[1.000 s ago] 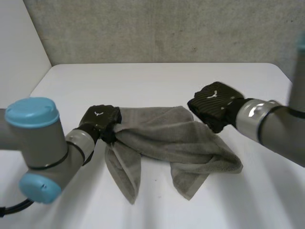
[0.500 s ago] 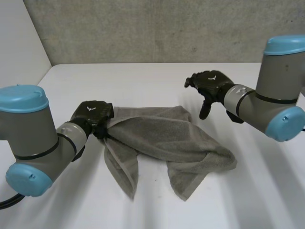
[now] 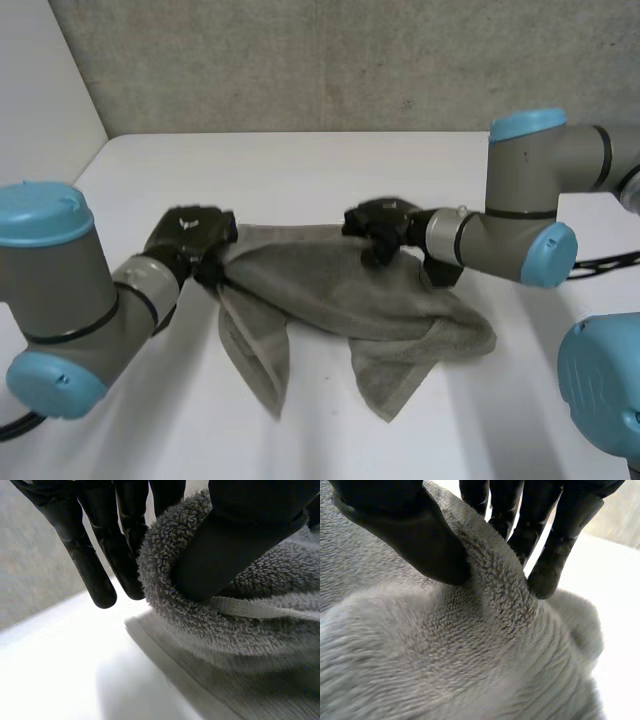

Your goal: Fold the towel.

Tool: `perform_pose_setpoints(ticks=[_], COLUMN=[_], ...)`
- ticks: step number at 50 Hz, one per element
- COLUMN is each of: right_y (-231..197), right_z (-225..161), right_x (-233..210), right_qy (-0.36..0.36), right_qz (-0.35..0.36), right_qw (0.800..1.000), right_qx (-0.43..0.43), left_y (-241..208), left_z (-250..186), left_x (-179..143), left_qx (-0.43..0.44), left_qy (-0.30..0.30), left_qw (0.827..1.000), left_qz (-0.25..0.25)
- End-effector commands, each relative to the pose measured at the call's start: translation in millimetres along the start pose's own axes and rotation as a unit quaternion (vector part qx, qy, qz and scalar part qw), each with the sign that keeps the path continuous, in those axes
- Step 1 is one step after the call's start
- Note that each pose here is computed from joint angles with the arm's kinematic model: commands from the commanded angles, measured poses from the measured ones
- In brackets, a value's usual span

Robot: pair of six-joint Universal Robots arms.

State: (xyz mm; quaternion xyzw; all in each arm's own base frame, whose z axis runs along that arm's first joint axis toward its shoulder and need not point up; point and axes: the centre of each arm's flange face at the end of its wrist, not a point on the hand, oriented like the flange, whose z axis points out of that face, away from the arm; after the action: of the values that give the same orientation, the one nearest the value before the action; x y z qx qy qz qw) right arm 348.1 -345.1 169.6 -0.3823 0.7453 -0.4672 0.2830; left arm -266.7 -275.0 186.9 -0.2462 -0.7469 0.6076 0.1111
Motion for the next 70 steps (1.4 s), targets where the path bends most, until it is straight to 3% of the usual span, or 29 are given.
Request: perform_pose_setpoints(ticks=[1,2,3,4,5,6,7,8,9,11,13,14,16,17,18,19,20,21,22,25,27,29,33,35,41,45,56,70], right_y=[-131,-167,-194,-194,-217,-217,-233,-234,-240,-236,-212,-212,-195,-175,-149,-149,-121,-92,-92,-43,-23,7,25,30,32,30,38,34], right_z=[-37,-57,-73,-74,-90,-90,-103,-103,-109,-107,-94,-94,-88,-80,-73,-73,-67,-62,-62,-62,-65,-72,-79,-83,-102,-117,-144,-150], right_x=[9,3,-2,-2,-8,-8,-13,-13,-16,-14,-10,-10,-10,-9,-9,-9,-11,-14,-14,-24,-29,-39,-47,-50,-60,-66,-74,-58], right_qy=[0.084,0.102,0.114,0.114,0.123,0.123,0.135,0.135,0.146,0.155,0.174,0.174,0.177,0.176,0.167,0.167,0.148,0.122,0.122,0.076,0.061,0.039,0.032,0.034,0.043,0.057,0.083,0.125], right_qz=[-0.132,-0.165,-0.188,-0.189,-0.208,-0.208,-0.224,-0.224,-0.232,-0.235,-0.260,-0.260,-0.281,-0.297,-0.310,-0.310,-0.315,-0.314,-0.314,-0.294,-0.282,-0.263,-0.257,-0.255,-0.255,-0.249,-0.195,-0.181], right_qw=[0.960,0.934,0.909,0.909,0.884,0.884,0.863,0.863,0.853,0.857,0.878,0.879,0.891,0.903,0.916,0.916,0.929,0.939,0.939,0.953,0.956,0.959,0.960,0.961,0.962,0.964,0.976,0.975], right_qx=[0.230,0.300,0.354,0.354,0.399,0.399,0.431,0.432,0.443,0.431,0.361,0.361,0.310,0.255,0.193,0.192,0.127,0.068,0.067,-0.020,-0.053,-0.093,-0.107,-0.106,-0.093,-0.078,-0.047,-0.009], left_y=[-82,-114,-115,-115,-154,-200,-201,-228,-228,-244,-242,-242,-210,-210,-184,-156,-155,-126,-95,-65,-15,8,39,55,55,43,36,56], left_z=[44,48,48,48,49,43,43,36,36,31,32,32,43,43,49,53,53,54,52,47,30,21,7,-1,-6,-8,-16,-16], left_x=[-19,-25,-25,-25,-31,-38,-38,-43,-43,-44,-45,-45,-43,-42,-41,-41,-41,-37,-31,-24,-10,-4,5,9,0,-7,-16,-21], left_qx=[0.166,0.218,0.218,0.218,0.280,0.360,0.361,0.415,0.415,0.456,0.458,0.458,0.403,0.403,0.357,0.309,0.309,0.259,0.208,0.158,0.076,0.040,-0.010,-0.035,-0.039,-0.025,-0.005,-0.023], left_qy=[-0.036,-0.050,-0.050,-0.050,-0.066,-0.086,-0.086,-0.100,-0.100,-0.109,-0.112,-0.112,-0.101,-0.101,-0.092,-0.084,-0.084,-0.071,-0.054,-0.035,0.001,0.018,0.039,0.046,0.036,0.022,0.001,-0.008], left_qw=[0.984,0.972,0.971,0.971,0.953,0.923,0.923,0.898,0.898,0.877,0.876,0.876,0.903,0.903,0.923,0.942,0.942,0.958,0.972,0.982,0.994,0.996,0.996,0.994,0.985,0.983,0.986,0.990], left_qz=[0.061,0.079,0.080,0.080,0.093,0.101,0.101,0.104,0.104,0.109,0.107,0.107,0.106,0.106,0.106,0.105,0.105,0.101,0.096,0.092,0.083,0.077,0.074,0.097,0.166,0.178,0.166,0.142])
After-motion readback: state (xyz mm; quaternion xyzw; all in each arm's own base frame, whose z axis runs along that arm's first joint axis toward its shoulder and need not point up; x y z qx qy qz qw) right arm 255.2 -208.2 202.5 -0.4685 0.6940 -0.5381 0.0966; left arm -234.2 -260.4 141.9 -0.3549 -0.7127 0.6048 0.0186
